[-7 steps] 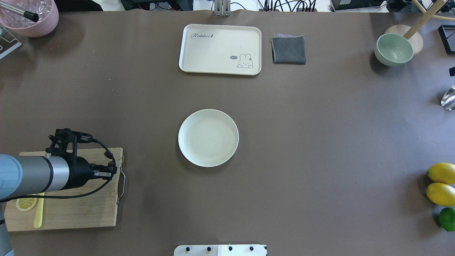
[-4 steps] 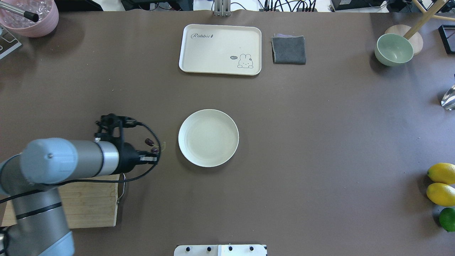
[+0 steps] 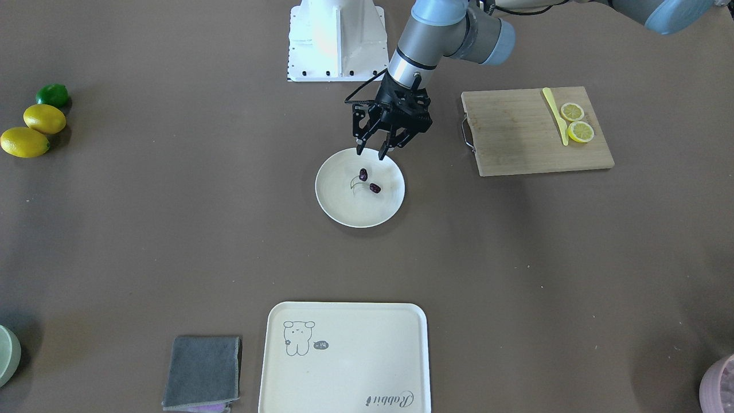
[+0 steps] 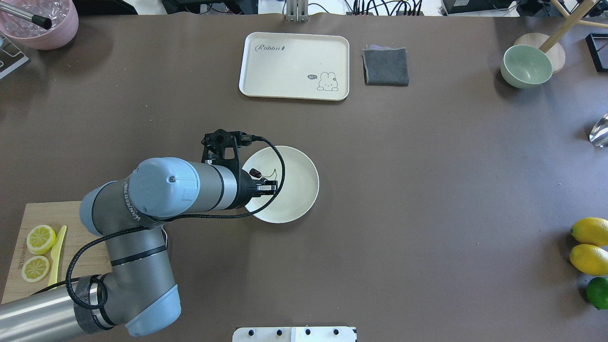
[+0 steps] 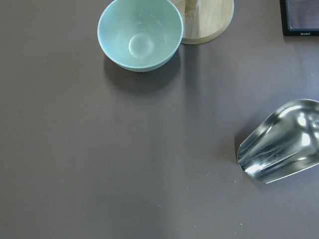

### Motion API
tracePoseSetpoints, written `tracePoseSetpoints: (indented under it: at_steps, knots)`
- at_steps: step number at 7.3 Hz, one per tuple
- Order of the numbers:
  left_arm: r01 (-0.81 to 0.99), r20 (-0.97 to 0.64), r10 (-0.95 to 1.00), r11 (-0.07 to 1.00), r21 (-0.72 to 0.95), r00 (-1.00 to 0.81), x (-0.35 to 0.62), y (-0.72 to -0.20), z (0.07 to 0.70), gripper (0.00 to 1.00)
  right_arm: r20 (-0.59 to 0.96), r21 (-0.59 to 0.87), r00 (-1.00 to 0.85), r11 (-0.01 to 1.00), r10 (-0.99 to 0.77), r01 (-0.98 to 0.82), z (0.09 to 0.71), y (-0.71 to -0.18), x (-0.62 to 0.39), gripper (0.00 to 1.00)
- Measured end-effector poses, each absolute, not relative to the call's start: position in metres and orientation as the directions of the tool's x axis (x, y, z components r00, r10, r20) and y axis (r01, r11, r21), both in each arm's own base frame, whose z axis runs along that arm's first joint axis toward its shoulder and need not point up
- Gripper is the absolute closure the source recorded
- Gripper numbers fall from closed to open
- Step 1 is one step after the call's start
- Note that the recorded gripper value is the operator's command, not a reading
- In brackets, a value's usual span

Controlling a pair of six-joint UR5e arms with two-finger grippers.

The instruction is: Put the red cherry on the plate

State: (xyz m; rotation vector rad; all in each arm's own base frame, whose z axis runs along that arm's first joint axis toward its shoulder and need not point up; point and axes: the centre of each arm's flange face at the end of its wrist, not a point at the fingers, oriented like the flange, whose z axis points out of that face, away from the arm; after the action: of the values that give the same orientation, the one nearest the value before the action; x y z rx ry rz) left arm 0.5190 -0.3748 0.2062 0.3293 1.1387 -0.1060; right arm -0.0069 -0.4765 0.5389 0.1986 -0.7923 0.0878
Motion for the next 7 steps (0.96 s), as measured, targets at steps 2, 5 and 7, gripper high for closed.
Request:
tracePoseSetpoints:
  at_steps: [2, 5, 7]
  knots:
    - [0.27, -0.906, 0.071, 0.942, 0.198, 0.417, 0.501, -0.389, 0.198, 0.02, 0.709, 0.127, 0.705, 0.98, 0.019, -0.154, 0.548, -0.47, -0.005, 0.0]
    - [0.223, -0.813, -0.003, 0.962, 0.156, 0.582, 0.398, -0.447, 0.194, 0.02, 0.686, 0.052, 0.722, 0.985, 0.083, -0.163, 0.592, -0.453, 0.005, 0.0]
    - [0.113, -0.675, 0.06, 0.971, 0.209, 0.736, 0.271, -0.509, 0.213, 0.02, 0.676, 0.062, 0.734, 0.989, 0.059, -0.136, 0.611, -0.442, 0.019, 0.0]
